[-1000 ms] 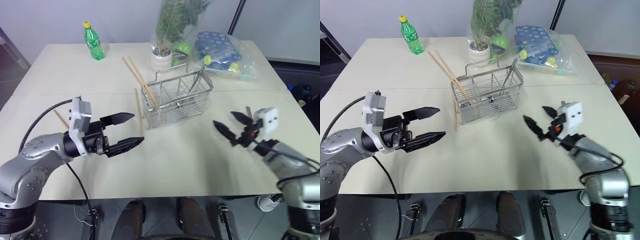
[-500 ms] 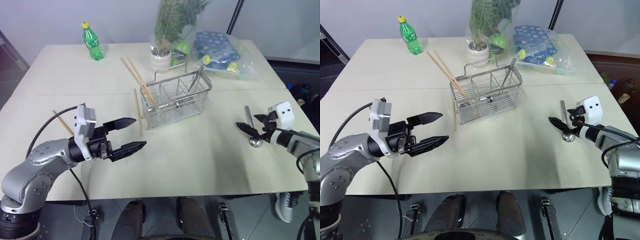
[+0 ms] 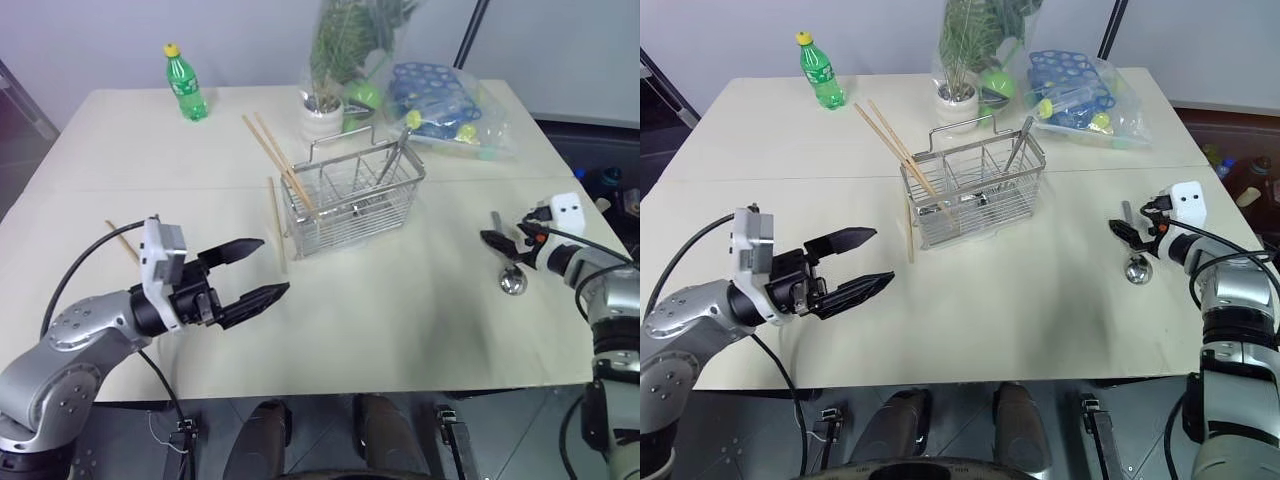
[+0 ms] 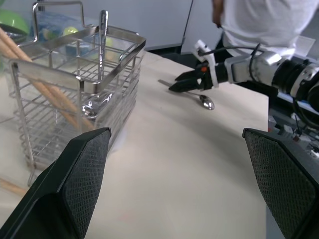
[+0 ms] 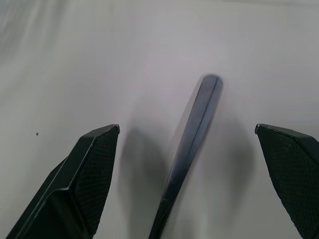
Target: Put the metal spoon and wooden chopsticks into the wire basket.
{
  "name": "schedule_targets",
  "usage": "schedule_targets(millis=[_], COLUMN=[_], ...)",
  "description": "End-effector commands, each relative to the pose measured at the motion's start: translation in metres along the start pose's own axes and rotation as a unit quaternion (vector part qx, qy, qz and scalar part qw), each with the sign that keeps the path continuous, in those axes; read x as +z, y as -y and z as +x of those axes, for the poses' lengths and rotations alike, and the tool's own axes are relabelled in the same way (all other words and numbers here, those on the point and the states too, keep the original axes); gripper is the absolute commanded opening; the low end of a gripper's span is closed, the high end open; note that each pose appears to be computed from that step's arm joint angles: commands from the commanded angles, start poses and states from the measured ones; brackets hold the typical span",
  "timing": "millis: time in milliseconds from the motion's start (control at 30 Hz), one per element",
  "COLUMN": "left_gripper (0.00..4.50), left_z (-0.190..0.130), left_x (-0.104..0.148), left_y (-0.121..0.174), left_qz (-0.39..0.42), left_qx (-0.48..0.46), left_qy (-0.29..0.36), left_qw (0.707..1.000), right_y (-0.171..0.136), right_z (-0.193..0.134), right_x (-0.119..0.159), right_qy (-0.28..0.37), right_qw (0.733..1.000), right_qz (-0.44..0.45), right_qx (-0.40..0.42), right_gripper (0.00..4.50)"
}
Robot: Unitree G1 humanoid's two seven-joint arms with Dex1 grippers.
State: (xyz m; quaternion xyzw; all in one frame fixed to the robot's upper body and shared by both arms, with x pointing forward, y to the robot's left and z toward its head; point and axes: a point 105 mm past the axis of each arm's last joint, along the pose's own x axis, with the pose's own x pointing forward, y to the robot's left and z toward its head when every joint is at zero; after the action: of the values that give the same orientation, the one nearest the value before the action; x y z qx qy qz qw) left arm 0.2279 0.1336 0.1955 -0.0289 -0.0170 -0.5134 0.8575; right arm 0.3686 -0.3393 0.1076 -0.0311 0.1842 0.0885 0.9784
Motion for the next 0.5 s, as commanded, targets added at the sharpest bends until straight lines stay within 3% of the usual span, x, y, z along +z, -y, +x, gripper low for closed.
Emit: schedule_targets(millis=[33,500], left_gripper=[4.45,4.45], left_z=[-0.005,0.0], left_x=[0.014,0.007], left_y=[0.004,-0.003], left_qz=[0.03,0.047], left_qx=[-0.011,-0.067], left_qy=[0.01,-0.009], left_qw=[0.999,0.997], right_y=[0.004,0.002], right_z=[0.001,0.001], right_x=[0.012,-0.003], right_qy=[0.01,-0.037], right_qw=[1.0,0.998], right_qz=[0.007,0.052], right_qx=[-0.005,-0.005], right_gripper=[4.5,4.5])
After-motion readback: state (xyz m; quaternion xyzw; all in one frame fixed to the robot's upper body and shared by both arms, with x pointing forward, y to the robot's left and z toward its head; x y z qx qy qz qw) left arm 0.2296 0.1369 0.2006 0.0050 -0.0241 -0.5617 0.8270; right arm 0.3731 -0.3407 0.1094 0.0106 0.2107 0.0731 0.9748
